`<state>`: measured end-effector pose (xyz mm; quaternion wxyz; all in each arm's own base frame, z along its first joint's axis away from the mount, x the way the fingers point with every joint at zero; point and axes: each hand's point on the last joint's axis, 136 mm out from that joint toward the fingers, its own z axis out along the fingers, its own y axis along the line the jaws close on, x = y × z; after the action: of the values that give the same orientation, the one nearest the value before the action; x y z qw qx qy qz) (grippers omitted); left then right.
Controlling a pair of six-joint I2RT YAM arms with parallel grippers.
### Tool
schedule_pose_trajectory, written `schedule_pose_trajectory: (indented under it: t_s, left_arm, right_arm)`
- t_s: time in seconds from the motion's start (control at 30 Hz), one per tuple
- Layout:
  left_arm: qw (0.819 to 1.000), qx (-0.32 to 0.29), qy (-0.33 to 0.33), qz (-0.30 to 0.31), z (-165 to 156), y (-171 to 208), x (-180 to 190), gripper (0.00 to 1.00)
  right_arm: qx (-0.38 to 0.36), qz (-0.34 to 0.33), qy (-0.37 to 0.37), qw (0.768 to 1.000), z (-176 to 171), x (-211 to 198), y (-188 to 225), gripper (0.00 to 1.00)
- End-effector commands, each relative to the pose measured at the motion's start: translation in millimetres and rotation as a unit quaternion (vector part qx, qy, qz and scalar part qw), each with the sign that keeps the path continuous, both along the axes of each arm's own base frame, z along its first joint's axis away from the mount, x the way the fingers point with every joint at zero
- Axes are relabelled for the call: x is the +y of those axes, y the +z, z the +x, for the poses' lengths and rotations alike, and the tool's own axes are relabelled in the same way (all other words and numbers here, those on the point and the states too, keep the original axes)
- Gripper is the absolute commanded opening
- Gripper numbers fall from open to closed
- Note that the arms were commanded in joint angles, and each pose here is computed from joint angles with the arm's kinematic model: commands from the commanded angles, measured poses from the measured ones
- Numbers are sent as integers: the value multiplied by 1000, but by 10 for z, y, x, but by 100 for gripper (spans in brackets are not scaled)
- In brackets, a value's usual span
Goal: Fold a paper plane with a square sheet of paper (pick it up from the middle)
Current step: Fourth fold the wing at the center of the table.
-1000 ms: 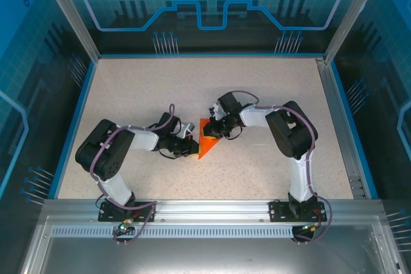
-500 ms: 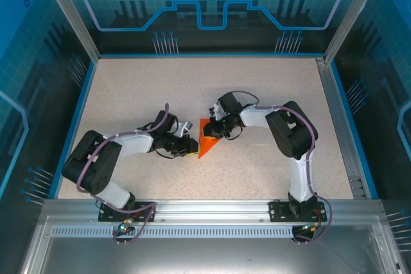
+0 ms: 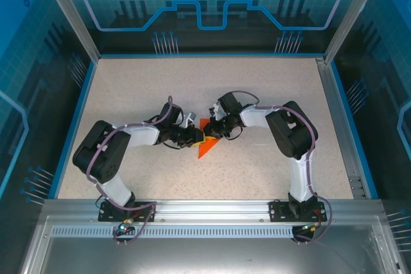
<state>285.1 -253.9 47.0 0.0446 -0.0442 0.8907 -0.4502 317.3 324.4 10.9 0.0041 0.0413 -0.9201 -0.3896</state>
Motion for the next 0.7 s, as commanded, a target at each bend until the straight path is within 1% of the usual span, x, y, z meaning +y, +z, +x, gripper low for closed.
schedule_pose_trajectory:
  t_s: [0.0,0.17,0.33,0.47,0.67]
  left_arm:
    - [1000,14,-6,-8,14,-48,-81,17]
    - [998,54,-16,8,-126,-271,-53,18]
    - [994,94,-41,38,-383,-460,22,18]
    - [992,109,-50,44,-536,-513,78,18]
    - [989,114,-82,56,-699,-467,89,17]
  right_arm:
    - [54,-82,-14,995,-226,-312,-516,11]
    - [56,-84,-15,995,-236,-319,-539,11]
    - [56,-84,-15,995,-234,-318,-544,11]
    - [58,-86,-16,995,-238,-324,-557,11]
    - [60,-89,-17,994,-240,-331,-586,11]
